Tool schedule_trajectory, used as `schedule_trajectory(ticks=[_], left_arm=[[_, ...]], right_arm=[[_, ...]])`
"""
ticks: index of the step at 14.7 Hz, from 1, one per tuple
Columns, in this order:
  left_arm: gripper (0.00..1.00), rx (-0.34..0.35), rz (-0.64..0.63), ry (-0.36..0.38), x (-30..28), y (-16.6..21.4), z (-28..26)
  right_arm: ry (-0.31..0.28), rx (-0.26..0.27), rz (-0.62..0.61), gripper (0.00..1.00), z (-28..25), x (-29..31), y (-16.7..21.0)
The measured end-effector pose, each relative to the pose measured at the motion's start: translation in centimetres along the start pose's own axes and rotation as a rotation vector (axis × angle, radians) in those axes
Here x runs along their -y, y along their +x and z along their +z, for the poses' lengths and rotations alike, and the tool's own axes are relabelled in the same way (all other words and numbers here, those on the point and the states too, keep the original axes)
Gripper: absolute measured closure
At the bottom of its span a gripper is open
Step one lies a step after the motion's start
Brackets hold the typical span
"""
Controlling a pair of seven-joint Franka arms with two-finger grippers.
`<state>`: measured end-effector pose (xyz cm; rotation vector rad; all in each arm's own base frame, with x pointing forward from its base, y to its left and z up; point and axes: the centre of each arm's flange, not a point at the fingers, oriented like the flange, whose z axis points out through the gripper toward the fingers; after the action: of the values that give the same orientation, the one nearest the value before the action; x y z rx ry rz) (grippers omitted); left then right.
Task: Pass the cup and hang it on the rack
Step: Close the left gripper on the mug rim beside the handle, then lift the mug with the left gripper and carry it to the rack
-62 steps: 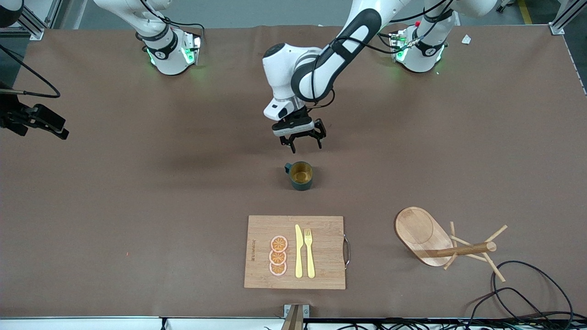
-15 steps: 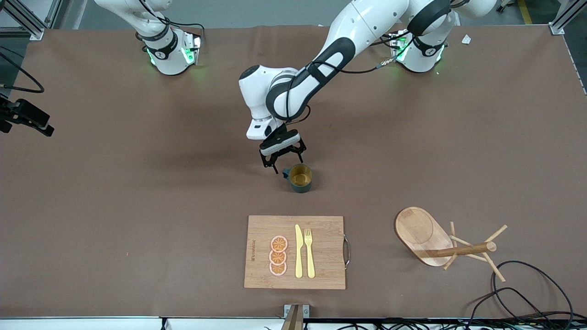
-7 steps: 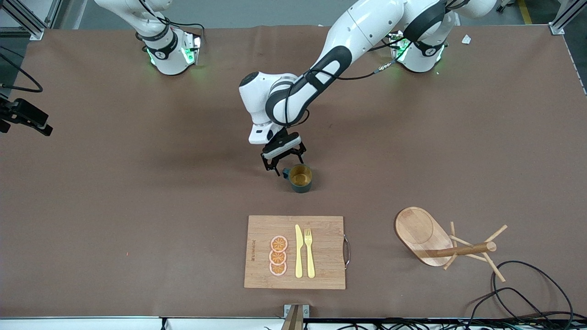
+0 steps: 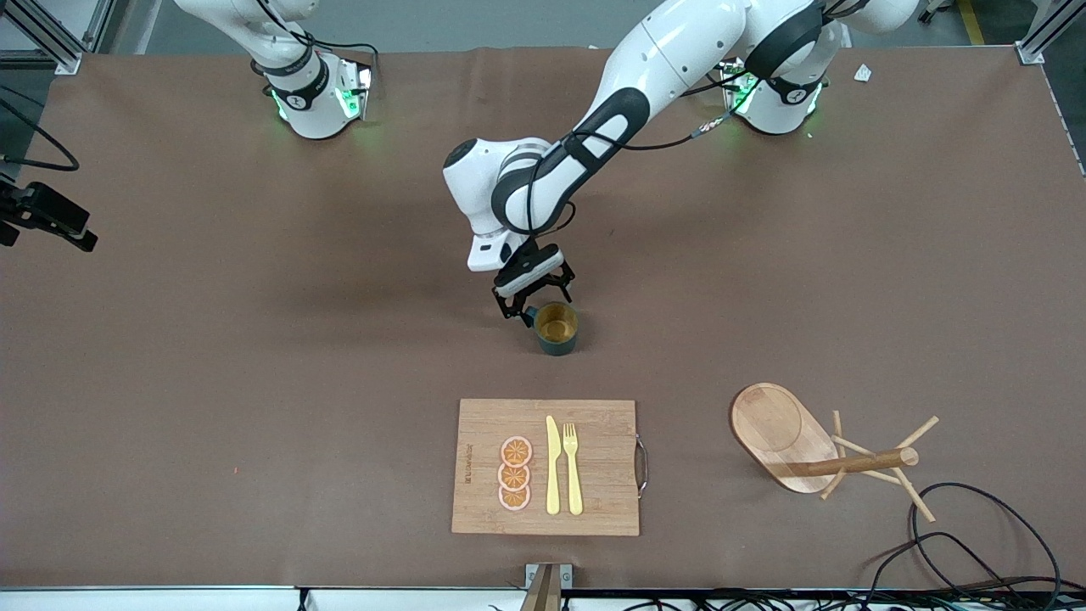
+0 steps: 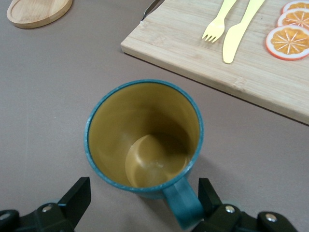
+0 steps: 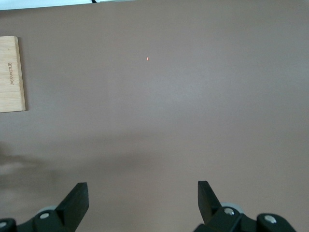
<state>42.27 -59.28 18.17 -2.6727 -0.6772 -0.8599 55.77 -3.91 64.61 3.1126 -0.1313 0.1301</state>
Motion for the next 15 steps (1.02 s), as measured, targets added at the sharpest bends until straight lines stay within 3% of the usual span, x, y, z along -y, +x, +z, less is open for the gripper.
schedule_trajectory(ticks=[2,9,15], left_arm=[[0.07,-0.002,0.004,0.004,0.0,-0.3,0.0],[0.78,0.007,0.004,0.02,0.2,-1.1,-0.4],[0.79,0.027,0.002,0.018,-0.3,1.0,-1.8]], right_arm=[[0.0,0.0,0.0,0.0,0.0,0.0,0.0],[0.0,0.0,-0.001,0.0,0.0,0.0,0.0],[0.0,0.0,-0.001,0.0,0.0,0.0,0.0]])
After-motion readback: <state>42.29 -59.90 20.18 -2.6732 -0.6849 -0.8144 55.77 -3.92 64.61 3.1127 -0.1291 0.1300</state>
